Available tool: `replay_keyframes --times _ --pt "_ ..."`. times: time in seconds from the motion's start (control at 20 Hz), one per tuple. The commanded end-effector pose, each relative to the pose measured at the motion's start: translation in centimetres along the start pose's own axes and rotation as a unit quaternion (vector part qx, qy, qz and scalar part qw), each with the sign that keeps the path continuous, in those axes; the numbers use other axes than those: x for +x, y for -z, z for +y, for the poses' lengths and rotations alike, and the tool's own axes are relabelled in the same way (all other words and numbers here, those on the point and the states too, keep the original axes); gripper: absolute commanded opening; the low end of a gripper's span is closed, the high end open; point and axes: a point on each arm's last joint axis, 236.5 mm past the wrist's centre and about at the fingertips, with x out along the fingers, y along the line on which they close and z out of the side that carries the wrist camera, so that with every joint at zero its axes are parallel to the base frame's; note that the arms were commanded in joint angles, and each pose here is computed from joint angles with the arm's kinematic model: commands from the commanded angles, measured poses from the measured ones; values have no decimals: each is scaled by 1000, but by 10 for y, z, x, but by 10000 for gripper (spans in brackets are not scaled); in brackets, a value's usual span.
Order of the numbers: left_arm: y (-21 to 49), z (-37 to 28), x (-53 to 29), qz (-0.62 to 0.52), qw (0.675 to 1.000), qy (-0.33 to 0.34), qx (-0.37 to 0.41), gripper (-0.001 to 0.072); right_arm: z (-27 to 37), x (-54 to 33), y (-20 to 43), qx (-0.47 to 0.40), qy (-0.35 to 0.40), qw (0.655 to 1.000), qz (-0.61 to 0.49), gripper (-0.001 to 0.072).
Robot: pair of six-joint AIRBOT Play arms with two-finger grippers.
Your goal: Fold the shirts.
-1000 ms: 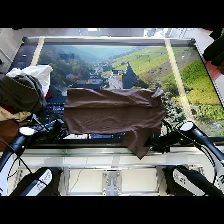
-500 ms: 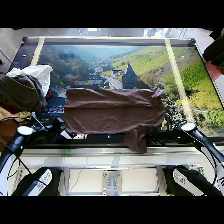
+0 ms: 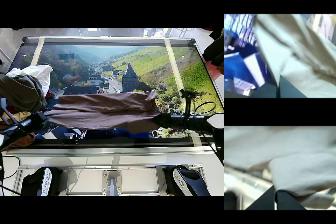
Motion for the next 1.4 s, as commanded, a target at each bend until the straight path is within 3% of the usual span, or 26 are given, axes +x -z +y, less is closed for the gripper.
replay_keyframes --times 0.0,0.25,0.45,0.6,1.0,1.05,1.1,1.15,1.35 --pt "-16 -3 -15 9 999 -22 47 6 14 -27 -60 -50 27 994 -89 7" --pt "-28 10 60 106 990 -33 88 6 -38 37 -108 -33 49 996 -63 8" --pt "-8 47 109 199 963 -116 141 6 -77 112 -129 -26 66 997 -19 8" --pt "-14 77 126 192 951 -184 160 6 -102 153 -151 -16 77 997 -12 7" --pt "-9 69 178 176 951 -168 192 22 -133 201 -147 -8 89 996 28 8" --pt "-16 62 182 158 954 -161 199 99 -135 201 -146 -13 94 995 31 8" --pt "-24 55 185 139 958 -153 200 394 -135 201 -145 -11 94 995 33 9" --pt "-30 49 186 129 962 -148 191 590 -135 200 -144 -8 92 995 36 9" --pt "-71 33 173 76 976 -145 144 591 -112 176 -147 -46 88 994 51 31"
